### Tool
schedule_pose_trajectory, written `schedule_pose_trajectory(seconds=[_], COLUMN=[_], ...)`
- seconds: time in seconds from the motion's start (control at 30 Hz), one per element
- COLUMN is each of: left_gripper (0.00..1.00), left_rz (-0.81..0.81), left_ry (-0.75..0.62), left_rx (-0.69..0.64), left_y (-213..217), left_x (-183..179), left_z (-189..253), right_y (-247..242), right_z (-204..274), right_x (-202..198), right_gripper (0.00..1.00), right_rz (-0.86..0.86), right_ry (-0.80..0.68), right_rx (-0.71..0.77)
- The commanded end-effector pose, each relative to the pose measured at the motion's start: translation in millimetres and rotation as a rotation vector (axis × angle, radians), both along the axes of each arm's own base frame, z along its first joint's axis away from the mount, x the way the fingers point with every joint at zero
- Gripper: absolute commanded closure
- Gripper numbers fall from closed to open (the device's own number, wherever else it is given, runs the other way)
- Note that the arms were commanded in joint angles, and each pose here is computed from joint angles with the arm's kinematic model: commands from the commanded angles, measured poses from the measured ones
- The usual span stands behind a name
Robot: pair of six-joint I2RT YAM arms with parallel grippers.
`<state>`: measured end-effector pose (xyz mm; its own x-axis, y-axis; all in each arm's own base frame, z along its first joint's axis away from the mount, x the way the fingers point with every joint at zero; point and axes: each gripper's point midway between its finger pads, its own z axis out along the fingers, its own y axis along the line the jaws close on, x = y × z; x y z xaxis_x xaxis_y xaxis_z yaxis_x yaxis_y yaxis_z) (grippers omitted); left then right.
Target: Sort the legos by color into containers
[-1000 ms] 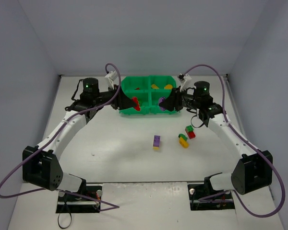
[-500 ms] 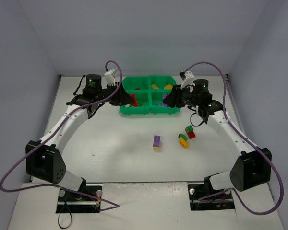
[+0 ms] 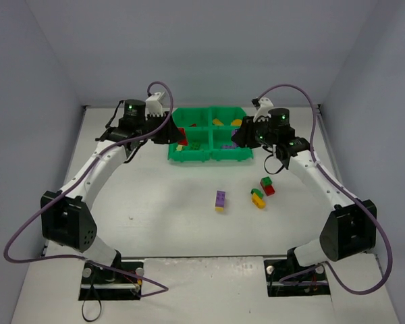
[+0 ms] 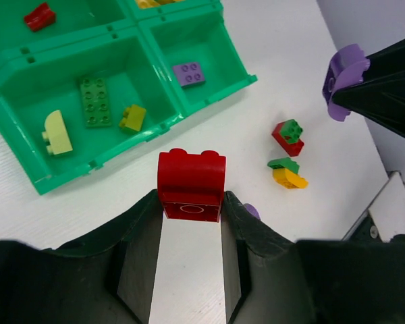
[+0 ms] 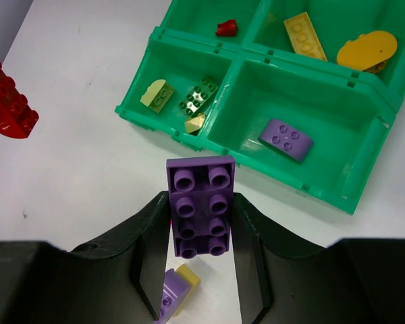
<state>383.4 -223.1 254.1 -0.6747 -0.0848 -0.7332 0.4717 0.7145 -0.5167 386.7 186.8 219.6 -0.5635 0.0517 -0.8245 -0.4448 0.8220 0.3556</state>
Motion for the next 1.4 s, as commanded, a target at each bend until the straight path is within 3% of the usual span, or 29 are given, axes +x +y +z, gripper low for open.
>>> schedule_pose_trajectory(seconds=[0.0, 0.43, 0.8, 1.37], left_gripper=[1.0, 1.0, 1.0, 1.0], left_rz=[0.052, 0.175, 0.17, 0.195], left_ry=[-0.115, -0.107, -0.096, -0.088], left_rx=[0.047, 0.204, 0.184, 0.155], left_y=[12.2, 42.9, 31.8, 31.9], left_x=[17.3, 26.2, 47.1, 43.3], left_z=[28.3, 13.6, 9.8, 25.6], right_y=[-4.5, -8.8, -3.4, 1.6], right_z=[27.5, 22.7, 10.6, 16.7], right_x=[21.5, 32.7, 51.7, 65.2], right_gripper=[1.0, 1.0, 1.0, 1.0], right_rz=[-0.022, -0.107, -0.118, -0.087], right_ry=[-0.105, -0.097, -0.056, -0.088], right_rx=[-0.017, 0.028, 0.029, 0.015])
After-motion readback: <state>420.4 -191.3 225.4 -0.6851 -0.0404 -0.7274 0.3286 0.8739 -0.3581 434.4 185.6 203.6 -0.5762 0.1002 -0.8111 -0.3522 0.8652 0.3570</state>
